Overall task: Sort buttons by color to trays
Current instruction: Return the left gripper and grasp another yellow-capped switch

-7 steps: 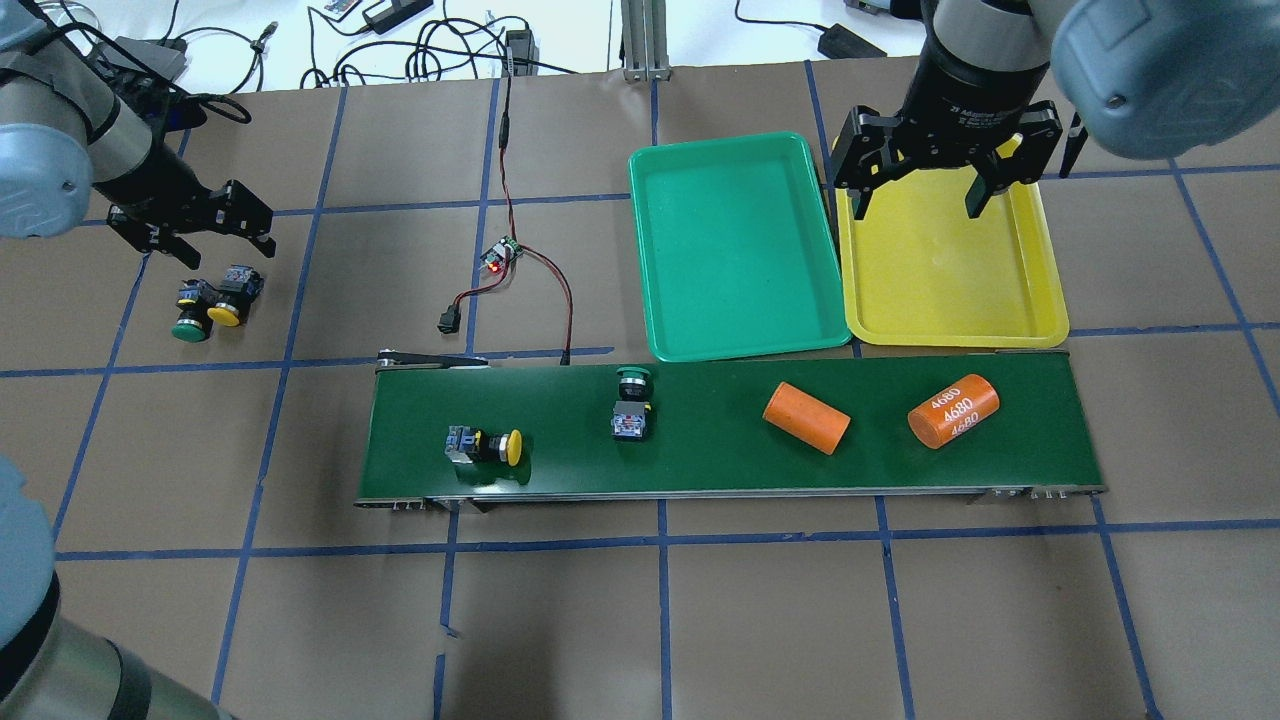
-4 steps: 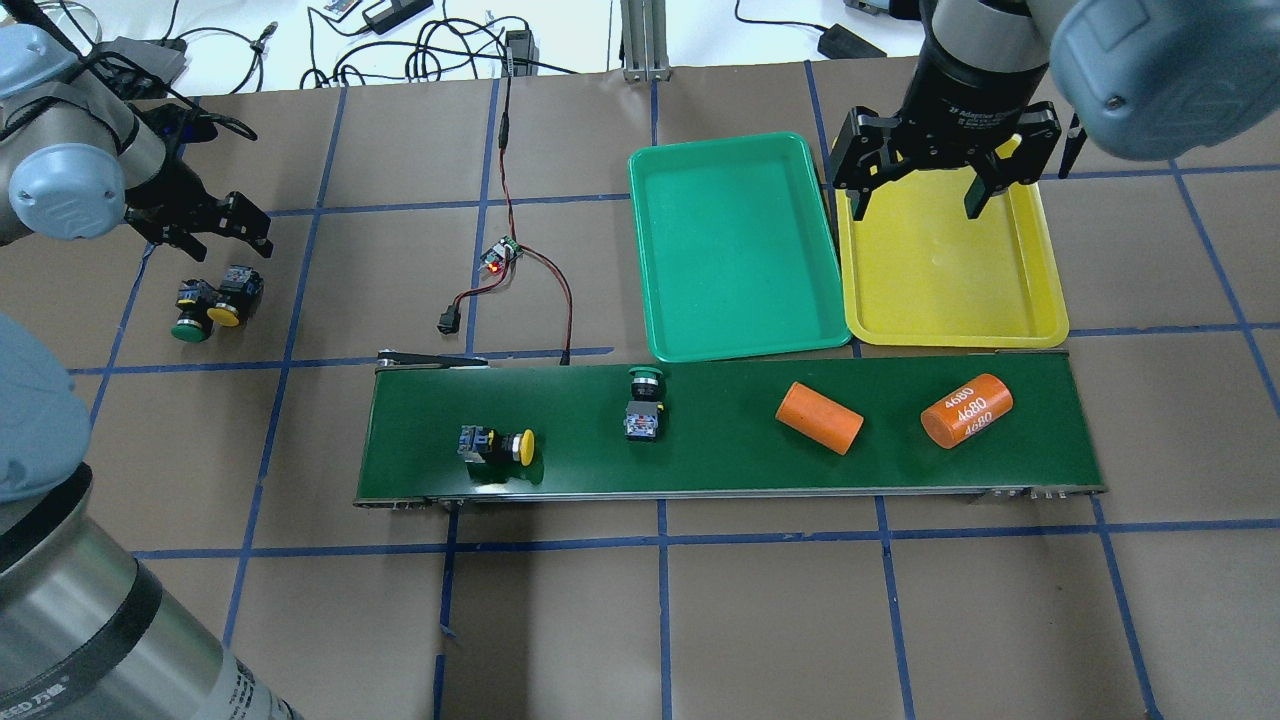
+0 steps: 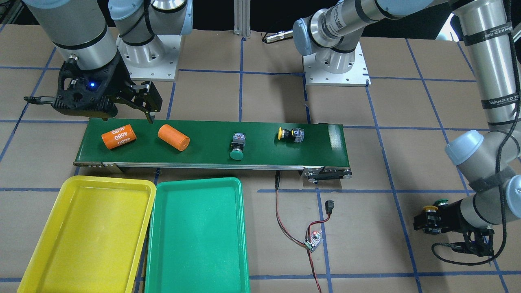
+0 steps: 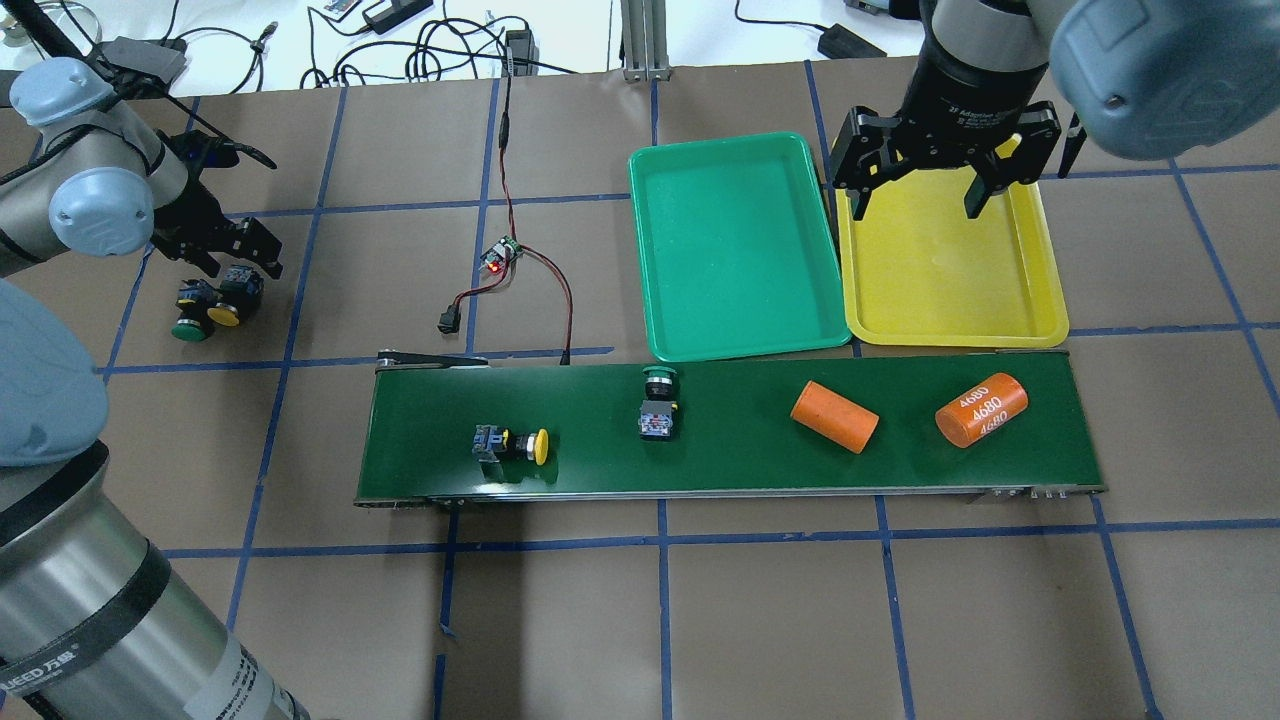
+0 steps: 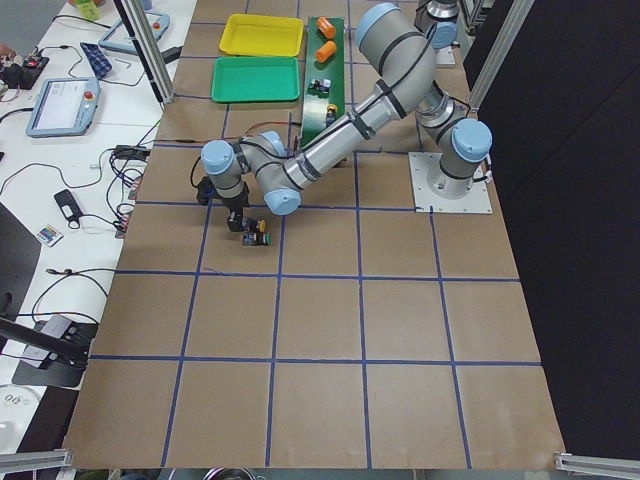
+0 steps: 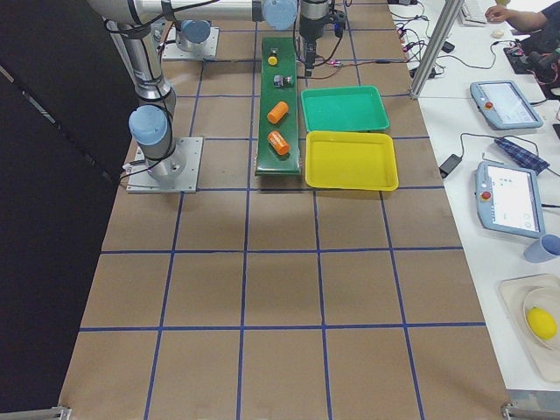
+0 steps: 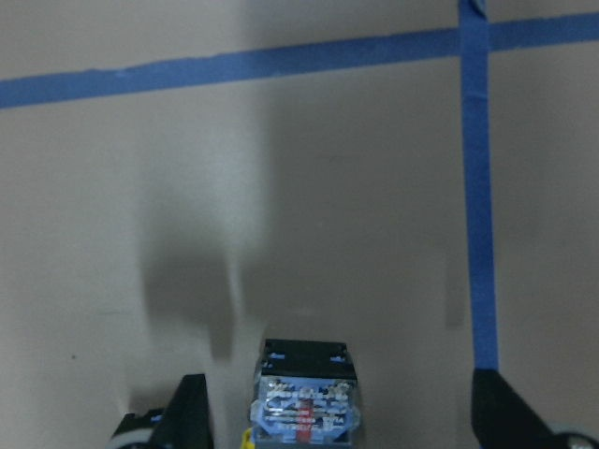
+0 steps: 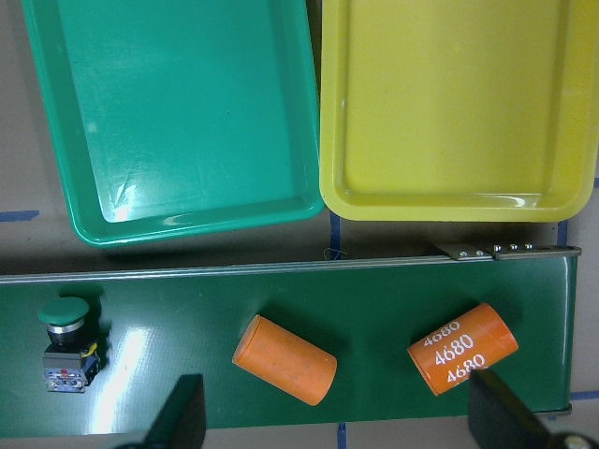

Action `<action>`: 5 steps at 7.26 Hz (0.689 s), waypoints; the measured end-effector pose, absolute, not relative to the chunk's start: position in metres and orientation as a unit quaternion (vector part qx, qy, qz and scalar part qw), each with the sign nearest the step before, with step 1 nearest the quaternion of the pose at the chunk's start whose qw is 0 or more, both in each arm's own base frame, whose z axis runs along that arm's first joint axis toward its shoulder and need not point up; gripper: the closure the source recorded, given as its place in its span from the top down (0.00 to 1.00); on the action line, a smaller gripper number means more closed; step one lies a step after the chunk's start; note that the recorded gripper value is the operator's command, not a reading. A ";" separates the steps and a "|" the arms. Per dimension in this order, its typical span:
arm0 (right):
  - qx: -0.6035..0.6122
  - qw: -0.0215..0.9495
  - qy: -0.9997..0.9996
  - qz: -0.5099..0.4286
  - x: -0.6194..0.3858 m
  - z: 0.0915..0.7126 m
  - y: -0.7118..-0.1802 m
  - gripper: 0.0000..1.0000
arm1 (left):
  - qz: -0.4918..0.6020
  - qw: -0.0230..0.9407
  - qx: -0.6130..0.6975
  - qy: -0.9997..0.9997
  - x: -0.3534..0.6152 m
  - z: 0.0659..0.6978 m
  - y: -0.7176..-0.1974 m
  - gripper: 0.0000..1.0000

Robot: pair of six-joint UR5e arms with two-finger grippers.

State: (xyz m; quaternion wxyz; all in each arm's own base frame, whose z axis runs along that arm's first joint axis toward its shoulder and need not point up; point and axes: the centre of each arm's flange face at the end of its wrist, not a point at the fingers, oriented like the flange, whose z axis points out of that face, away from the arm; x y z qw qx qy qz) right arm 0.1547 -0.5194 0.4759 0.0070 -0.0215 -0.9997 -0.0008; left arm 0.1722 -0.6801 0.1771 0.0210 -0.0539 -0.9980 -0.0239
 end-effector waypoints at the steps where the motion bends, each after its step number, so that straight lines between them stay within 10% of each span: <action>1: -0.021 0.007 -1.000 -0.001 0.155 0.476 -0.519 1.00 | -0.029 0.024 -0.054 -0.998 0.171 0.173 -0.676 0.20; 5: -0.021 0.007 -1.000 -0.002 0.155 0.475 -0.519 1.00 | -0.047 0.026 0.008 -0.999 0.104 0.231 -0.658 0.23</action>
